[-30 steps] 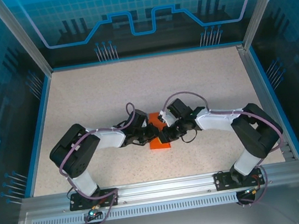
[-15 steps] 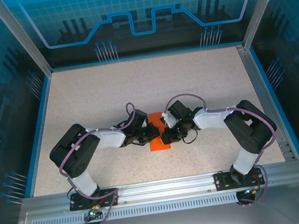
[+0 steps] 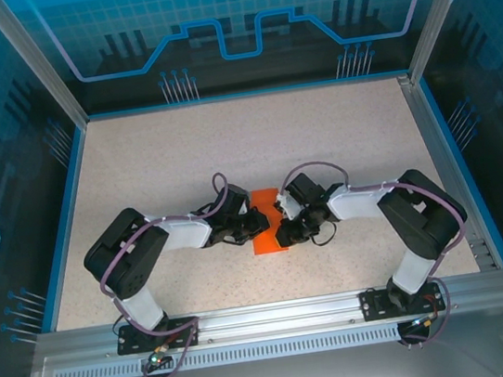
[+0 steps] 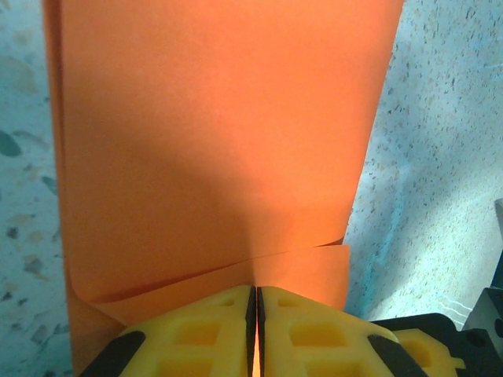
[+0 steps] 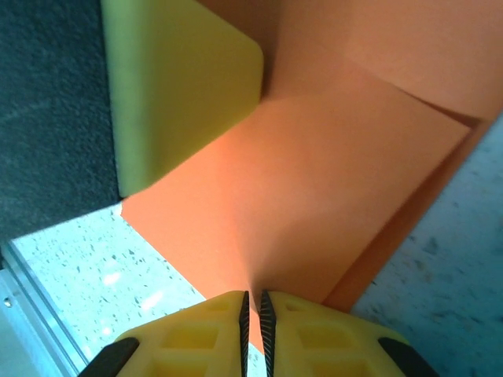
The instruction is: Fold a paper plane with a square sheet of paper (pick it up from the middle)
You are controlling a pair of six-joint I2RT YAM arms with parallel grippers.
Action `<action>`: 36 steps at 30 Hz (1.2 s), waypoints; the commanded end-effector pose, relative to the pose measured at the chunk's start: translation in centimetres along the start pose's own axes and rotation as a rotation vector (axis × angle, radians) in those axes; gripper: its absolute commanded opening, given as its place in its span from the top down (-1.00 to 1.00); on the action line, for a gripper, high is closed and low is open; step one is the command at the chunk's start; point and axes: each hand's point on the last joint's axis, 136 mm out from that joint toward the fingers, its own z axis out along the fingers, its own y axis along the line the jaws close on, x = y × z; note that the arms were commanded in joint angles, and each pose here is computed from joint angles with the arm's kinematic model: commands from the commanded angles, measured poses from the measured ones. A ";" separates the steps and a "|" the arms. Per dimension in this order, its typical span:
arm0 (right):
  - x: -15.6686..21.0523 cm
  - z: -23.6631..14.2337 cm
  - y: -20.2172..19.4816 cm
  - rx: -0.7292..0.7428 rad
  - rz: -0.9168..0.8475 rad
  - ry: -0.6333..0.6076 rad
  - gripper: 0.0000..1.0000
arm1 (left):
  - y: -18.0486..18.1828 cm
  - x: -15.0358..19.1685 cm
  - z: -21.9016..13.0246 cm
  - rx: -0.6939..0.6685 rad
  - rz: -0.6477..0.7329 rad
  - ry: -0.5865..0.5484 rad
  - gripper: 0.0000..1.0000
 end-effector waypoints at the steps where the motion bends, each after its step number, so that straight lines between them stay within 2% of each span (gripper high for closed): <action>1: 1.8 -1.1 -1.5 0.088 0.026 0.041 0.67 | 3.1 1.4 0.8 -0.115 -0.011 0.042 0.75; 5: 0.4 -2.4 1.4 0.020 -0.029 -0.020 0.62 | 2.9 1.3 0.7 -0.111 -0.012 0.041 0.75; 9: -0.5 -2.0 3.0 -0.008 -0.061 -0.027 0.59 | 2.7 1.2 0.7 -0.105 -0.010 0.040 0.74; 15: -1.1 -0.1 1.8 0.037 -0.031 -0.001 0.58 | 2.4 1.1 0.7 -0.098 -0.009 0.037 0.75; 23: 0.9 -0.6 -2.8 0.227 0.020 0.041 0.58 | 2.5 1.0 0.6 -0.102 -0.005 0.035 0.74; 29: 2.3 -0.9 -4.3 0.274 0.044 0.055 0.58 | 2.6 1.1 0.7 -0.109 -0.001 0.037 0.74; 36: 3.1 -0.7 -4.1 0.234 0.054 0.062 0.57 | 2.7 1.0 0.7 -0.110 0.000 0.036 0.75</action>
